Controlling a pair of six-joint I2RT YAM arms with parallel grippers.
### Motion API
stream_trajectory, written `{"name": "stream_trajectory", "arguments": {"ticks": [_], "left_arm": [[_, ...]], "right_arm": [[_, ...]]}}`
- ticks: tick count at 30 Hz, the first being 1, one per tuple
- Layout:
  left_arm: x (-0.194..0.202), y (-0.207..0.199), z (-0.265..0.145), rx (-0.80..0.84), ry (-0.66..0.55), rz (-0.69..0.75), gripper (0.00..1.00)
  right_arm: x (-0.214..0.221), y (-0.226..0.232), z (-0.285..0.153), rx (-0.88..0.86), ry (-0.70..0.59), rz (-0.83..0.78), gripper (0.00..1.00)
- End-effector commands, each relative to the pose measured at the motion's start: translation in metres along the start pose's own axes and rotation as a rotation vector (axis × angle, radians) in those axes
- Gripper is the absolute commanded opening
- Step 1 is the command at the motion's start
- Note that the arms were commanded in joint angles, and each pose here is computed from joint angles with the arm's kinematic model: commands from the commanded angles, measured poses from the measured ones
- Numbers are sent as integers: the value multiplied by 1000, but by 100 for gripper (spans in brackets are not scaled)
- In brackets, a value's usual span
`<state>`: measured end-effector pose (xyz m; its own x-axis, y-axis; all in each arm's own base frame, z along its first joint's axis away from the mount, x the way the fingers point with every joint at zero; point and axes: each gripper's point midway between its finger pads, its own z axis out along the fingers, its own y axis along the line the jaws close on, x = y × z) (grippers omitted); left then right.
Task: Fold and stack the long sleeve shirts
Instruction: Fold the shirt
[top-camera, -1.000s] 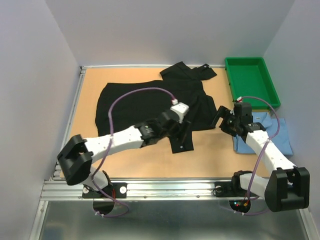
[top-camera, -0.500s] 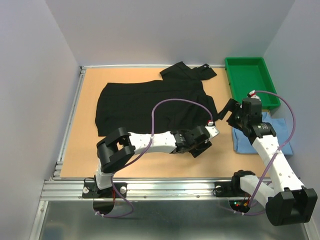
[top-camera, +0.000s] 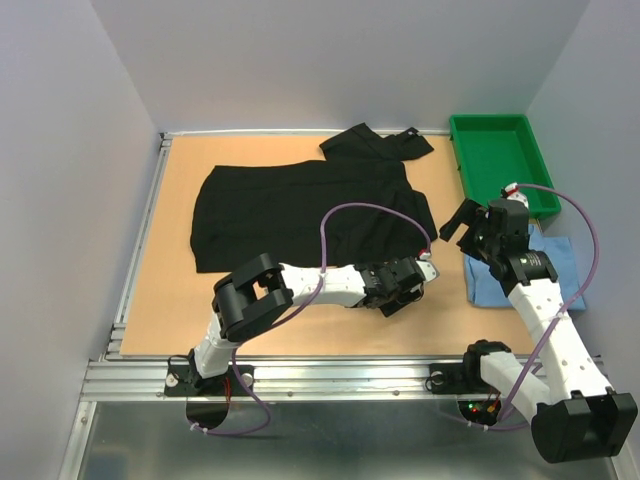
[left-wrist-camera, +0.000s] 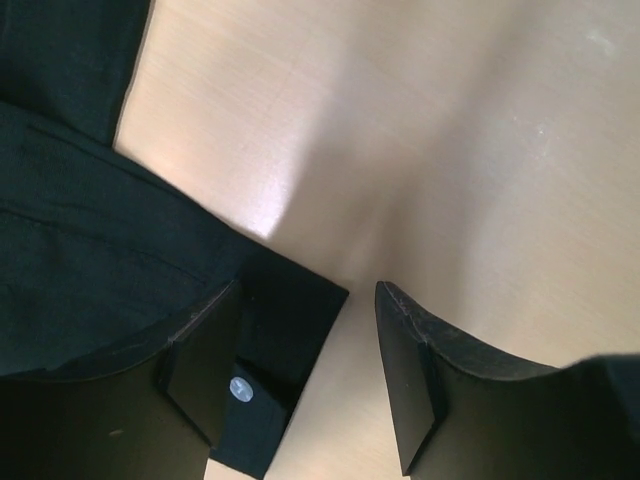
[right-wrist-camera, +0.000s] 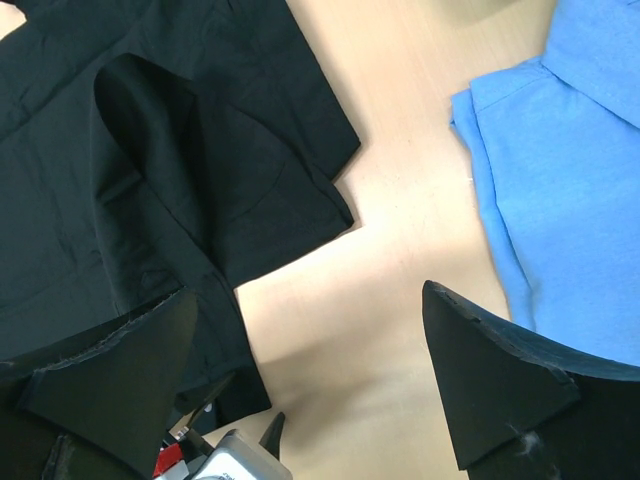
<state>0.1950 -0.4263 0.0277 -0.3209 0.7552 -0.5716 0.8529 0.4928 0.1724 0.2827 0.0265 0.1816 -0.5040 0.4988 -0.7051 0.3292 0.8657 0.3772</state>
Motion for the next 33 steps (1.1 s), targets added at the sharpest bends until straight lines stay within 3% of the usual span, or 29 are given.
{"name": "stream_trajectory", "arguments": {"ticks": [1, 8, 14, 19, 20, 23, 29, 33], "left_arm": [[3, 15, -2, -73, 39, 36, 66], [10, 19, -3, -102, 61, 40, 65], [21, 25, 0, -124, 92, 20, 53], [23, 38, 2, -137, 82, -17, 29], [20, 41, 1, -139, 73, -24, 18], [15, 53, -5, -156, 52, -50, 2], [0, 73, -23, -185, -1, -90, 0], [-28, 98, -59, -217, -88, -145, 0]], "right_arm": [[-9, 1, -6, -4, -41, 2, 98], [-6, 2, -7, -10, -33, 2, 98], [-8, 2, -8, -14, -37, 4, 98], [-7, 3, -9, -18, -39, -2, 98], [-7, 2, -8, -17, -36, -4, 98], [-7, 1, -9, -15, -41, -7, 98], [-7, 2, -9, -18, -41, -11, 98], [-12, 2, -10, -16, -54, -19, 98]]}}
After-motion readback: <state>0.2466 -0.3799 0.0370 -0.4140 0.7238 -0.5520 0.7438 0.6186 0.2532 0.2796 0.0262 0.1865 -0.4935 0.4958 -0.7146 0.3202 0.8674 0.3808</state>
